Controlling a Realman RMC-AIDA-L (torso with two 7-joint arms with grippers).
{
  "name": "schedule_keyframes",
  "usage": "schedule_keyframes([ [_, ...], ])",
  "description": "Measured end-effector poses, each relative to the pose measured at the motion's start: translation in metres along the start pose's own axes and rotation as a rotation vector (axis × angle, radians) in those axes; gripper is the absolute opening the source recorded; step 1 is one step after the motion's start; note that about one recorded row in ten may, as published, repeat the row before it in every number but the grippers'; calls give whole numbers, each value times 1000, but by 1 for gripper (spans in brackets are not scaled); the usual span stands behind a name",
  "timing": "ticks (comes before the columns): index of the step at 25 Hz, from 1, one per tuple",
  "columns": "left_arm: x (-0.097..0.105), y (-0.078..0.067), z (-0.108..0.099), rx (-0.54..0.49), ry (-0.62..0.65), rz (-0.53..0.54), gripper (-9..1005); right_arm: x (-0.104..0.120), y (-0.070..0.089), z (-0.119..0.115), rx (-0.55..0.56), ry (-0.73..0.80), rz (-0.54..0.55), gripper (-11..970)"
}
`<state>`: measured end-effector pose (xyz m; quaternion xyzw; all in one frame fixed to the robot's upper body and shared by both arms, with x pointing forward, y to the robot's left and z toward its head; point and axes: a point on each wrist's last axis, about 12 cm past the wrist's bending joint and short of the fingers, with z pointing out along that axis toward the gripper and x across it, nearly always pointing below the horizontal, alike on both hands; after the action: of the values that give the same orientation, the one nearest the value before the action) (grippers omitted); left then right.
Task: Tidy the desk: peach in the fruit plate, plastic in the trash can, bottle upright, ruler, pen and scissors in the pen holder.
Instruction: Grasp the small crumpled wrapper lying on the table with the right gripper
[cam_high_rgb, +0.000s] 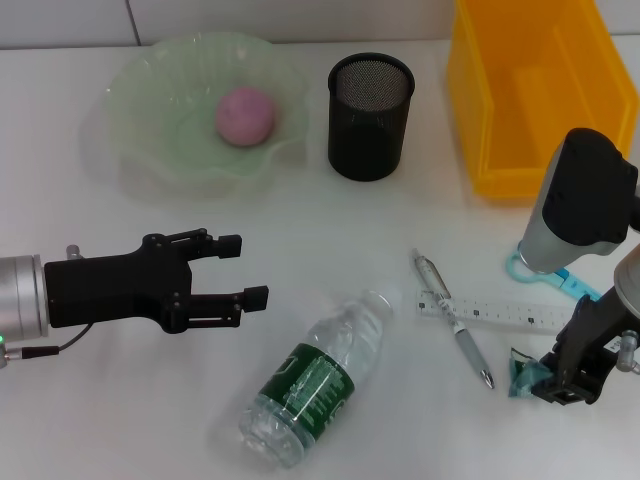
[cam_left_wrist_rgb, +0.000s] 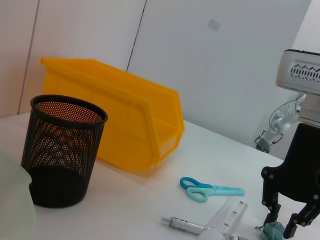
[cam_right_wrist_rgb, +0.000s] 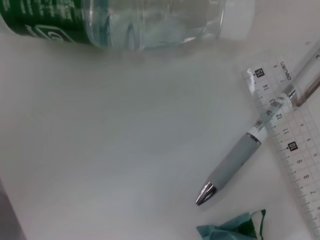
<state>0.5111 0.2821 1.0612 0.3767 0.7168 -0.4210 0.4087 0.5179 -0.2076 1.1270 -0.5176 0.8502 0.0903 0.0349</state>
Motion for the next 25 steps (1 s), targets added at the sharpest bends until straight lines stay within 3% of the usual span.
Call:
schedule_keyframes([
  [20, 0, 0, 0, -1, -3, 0, 848, 3, 2, 0, -10, 9, -4, 209],
  [25, 0, 0, 0, -1, -2, -1, 848, 3, 2, 0, -10, 10, -4, 141],
])
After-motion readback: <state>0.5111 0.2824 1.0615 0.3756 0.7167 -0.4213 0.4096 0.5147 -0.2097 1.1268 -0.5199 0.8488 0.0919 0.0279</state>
